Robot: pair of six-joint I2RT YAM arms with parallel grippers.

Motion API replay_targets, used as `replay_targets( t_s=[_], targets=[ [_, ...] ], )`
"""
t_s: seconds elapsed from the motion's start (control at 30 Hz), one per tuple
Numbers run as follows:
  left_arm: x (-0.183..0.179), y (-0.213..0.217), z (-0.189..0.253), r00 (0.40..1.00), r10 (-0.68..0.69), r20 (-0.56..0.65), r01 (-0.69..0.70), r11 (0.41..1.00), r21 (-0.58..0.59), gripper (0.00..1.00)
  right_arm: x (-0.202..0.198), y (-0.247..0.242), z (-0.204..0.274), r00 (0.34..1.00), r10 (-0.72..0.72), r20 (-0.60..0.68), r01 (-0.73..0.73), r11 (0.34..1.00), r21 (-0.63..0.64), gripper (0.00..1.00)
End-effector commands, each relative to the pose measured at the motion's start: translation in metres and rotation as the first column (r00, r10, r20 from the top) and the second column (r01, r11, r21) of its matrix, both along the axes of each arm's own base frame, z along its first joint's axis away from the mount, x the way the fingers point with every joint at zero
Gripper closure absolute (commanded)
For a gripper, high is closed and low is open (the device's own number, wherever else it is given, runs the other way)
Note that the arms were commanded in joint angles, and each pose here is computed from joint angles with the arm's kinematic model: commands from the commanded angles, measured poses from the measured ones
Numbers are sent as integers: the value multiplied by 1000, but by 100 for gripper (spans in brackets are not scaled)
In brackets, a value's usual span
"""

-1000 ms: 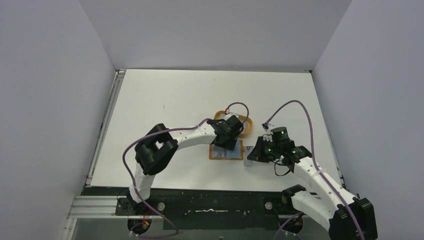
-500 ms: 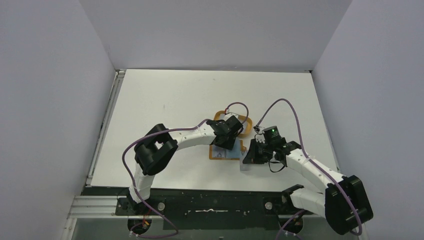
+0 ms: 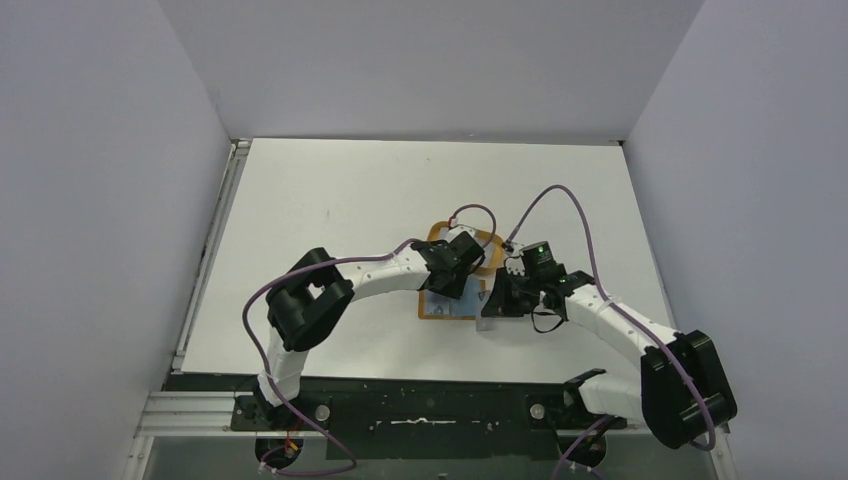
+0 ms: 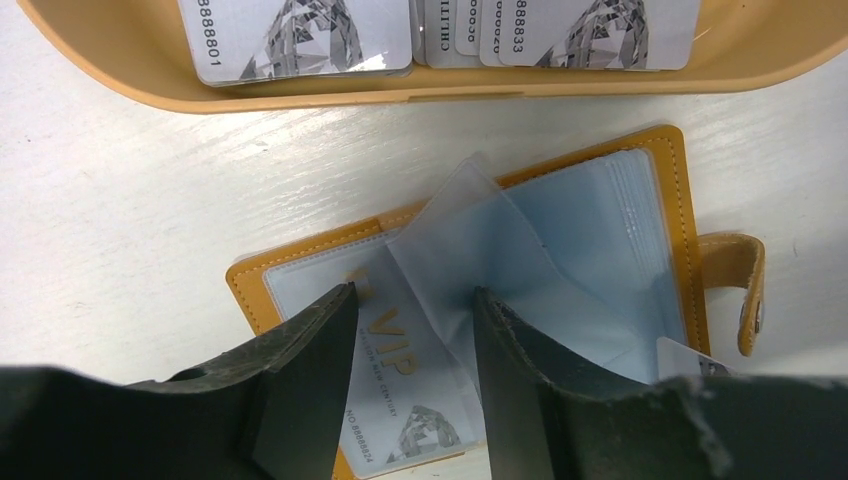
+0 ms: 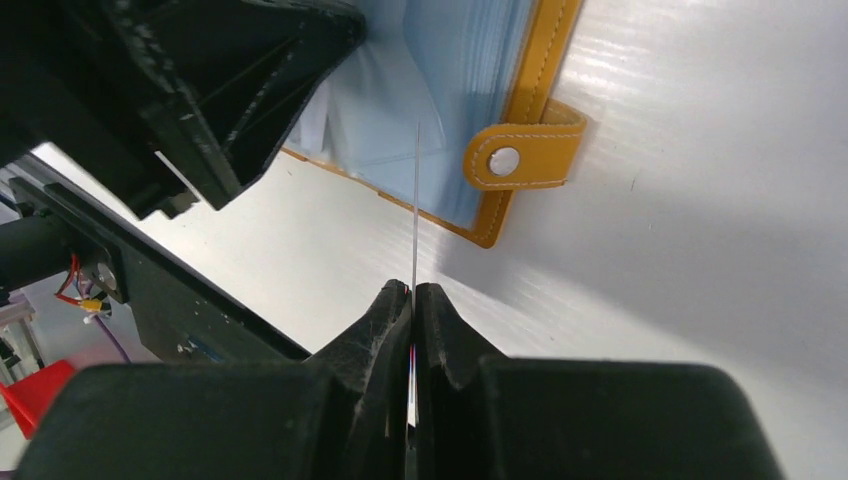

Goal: Put the credit cards into the card holder
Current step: Turn over the card slot in the card holder.

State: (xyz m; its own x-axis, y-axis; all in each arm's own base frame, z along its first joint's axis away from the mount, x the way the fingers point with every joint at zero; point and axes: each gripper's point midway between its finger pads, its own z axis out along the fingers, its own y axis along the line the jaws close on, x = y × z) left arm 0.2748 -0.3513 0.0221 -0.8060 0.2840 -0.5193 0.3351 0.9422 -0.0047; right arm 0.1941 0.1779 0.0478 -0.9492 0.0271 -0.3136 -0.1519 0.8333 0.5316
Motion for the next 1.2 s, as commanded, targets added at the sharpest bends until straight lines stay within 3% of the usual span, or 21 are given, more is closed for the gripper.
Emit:
replay_targets(
  t_s=[0.0, 0.3, 1.17],
  targets=[
    [-10, 13, -14, 999, -1, -46, 3, 999, 35, 59, 29, 6, 31, 989, 5, 151, -9, 1000, 26, 100],
    [-9, 14, -15, 999, -2, -45, 3, 999, 38, 71, 42, 11, 18, 996, 34, 86, -36, 999, 17, 100],
    [-5, 14, -14, 999, 4, -38, -2, 1000, 31, 88, 25, 5, -1, 999, 22, 25, -23, 1000, 13, 100]
  ],
)
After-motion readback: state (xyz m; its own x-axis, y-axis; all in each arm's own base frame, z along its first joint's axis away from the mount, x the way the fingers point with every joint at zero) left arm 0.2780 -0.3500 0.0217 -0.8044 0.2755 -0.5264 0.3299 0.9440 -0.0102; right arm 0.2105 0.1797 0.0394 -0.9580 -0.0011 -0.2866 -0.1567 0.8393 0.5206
